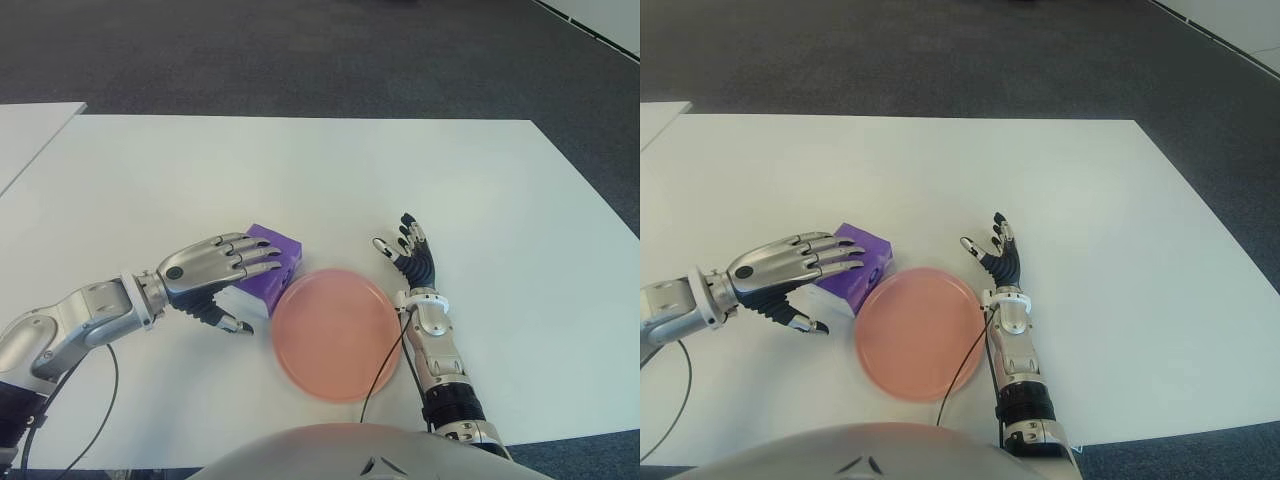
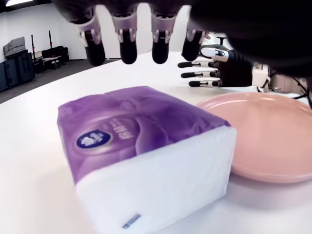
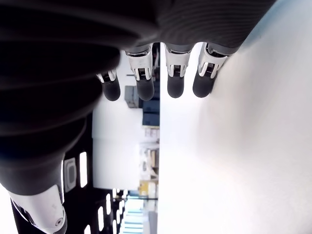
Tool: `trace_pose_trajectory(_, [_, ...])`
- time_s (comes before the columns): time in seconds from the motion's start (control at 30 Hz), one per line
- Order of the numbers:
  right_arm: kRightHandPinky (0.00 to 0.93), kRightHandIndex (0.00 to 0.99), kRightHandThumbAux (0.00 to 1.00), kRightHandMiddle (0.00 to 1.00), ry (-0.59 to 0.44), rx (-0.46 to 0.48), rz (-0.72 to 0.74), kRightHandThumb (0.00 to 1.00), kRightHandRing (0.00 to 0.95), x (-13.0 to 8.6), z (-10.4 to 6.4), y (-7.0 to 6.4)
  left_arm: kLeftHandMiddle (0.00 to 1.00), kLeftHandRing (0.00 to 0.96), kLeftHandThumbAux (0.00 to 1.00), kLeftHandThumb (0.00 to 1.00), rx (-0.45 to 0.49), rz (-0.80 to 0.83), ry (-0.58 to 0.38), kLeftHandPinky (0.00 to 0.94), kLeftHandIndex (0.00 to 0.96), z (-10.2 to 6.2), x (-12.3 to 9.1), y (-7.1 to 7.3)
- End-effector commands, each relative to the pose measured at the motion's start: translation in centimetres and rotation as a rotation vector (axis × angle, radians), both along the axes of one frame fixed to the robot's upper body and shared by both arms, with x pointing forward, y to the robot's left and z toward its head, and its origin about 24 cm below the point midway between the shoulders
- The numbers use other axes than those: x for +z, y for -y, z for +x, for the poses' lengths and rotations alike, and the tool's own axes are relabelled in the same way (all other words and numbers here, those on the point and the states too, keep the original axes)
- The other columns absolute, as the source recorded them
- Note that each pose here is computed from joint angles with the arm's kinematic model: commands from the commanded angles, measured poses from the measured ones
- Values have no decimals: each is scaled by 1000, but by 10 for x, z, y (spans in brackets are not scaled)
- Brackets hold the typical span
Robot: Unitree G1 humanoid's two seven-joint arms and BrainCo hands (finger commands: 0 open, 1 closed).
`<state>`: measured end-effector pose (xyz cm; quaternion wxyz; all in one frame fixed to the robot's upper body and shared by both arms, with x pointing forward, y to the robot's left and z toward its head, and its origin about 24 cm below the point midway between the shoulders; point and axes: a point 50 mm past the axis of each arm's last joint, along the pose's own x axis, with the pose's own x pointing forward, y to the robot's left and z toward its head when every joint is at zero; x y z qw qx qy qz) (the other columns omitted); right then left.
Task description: Put the tissue paper into the plate.
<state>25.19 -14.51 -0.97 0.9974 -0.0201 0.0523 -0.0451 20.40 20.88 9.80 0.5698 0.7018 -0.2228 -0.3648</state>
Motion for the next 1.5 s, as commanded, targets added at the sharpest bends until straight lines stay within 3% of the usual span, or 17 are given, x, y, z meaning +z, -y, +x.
trace_pose_trajectory(0.03, [7, 61, 719, 52, -204, 1, 15, 86, 14, -37, -25, 0, 0, 0, 200, 267, 0, 25, -5, 0, 0, 1, -5, -1])
trace_pose_trajectory(0.7, [0, 73, 718, 54, -202, -8, 14, 105, 9, -37, -27, 0, 0, 0, 204, 277, 67, 12, 48, 0, 0, 13, -13, -7])
trace_pose_trajectory(1.5, [0, 62, 729, 56, -199, -2, 30, 74, 15, -36, -31, -3, 0, 0, 225, 236, 59, -22, 85, 0, 0, 25, -15, -2])
